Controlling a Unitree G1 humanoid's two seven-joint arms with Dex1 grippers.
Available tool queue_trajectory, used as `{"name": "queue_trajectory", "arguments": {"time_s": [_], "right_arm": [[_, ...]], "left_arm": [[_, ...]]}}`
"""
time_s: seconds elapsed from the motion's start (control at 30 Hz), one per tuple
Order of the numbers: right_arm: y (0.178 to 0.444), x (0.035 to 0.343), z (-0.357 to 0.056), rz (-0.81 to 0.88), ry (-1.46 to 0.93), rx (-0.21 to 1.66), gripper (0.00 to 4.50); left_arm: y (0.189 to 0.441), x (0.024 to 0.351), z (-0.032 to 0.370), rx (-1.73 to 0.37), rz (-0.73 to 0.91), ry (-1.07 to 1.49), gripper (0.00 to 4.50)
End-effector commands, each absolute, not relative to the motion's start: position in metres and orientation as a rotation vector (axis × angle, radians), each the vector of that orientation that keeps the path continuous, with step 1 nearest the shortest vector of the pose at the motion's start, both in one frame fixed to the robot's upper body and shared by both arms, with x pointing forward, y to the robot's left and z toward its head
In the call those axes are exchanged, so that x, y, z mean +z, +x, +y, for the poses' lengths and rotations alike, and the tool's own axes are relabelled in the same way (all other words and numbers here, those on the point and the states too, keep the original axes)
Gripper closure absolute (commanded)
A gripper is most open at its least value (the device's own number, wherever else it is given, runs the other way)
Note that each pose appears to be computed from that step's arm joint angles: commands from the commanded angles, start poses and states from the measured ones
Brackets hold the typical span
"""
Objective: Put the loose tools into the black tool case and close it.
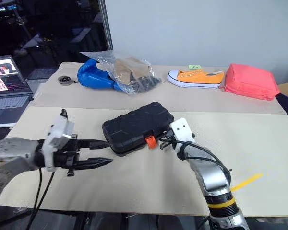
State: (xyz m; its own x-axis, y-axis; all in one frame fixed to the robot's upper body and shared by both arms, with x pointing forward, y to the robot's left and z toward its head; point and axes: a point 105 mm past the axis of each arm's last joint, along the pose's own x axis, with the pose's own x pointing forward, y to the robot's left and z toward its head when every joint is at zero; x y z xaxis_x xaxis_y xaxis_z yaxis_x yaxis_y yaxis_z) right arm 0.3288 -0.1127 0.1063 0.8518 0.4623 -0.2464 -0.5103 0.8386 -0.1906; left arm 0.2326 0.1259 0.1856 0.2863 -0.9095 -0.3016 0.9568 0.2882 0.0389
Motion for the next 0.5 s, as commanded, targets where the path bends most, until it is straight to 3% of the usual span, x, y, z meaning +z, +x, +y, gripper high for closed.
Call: {"name": "queue_trajectory", "arguments": {"time_s": [0.03, 0.17, 0.33, 0.5], "right_arm": [[0.297, 0.126, -0.106, 0.177, -0.241, 0.679, 3.39], [0.280, 0.139, -0.107, 0.204, -0.232, 0.741, 2.11], [0.269, 0.128, -0.094, 0.333, -0.193, 0.808, 0.29], [0.280, 0.121, -0.082, 0.360, -0.155, 0.770, 0.29]], "left_arm": [[0.252, 0.175, 0.121, -1.231, 0.236, 0.287, 1.91], [0.266, 0.152, 0.117, -1.223, 0.295, 0.304, 1.91], [0.266, 0.124, 0.120, -1.252, 0.391, 0.320, 1.91], [0.270, 0.117, 0.117, -1.269, 0.398, 0.326, 1.91]]}}
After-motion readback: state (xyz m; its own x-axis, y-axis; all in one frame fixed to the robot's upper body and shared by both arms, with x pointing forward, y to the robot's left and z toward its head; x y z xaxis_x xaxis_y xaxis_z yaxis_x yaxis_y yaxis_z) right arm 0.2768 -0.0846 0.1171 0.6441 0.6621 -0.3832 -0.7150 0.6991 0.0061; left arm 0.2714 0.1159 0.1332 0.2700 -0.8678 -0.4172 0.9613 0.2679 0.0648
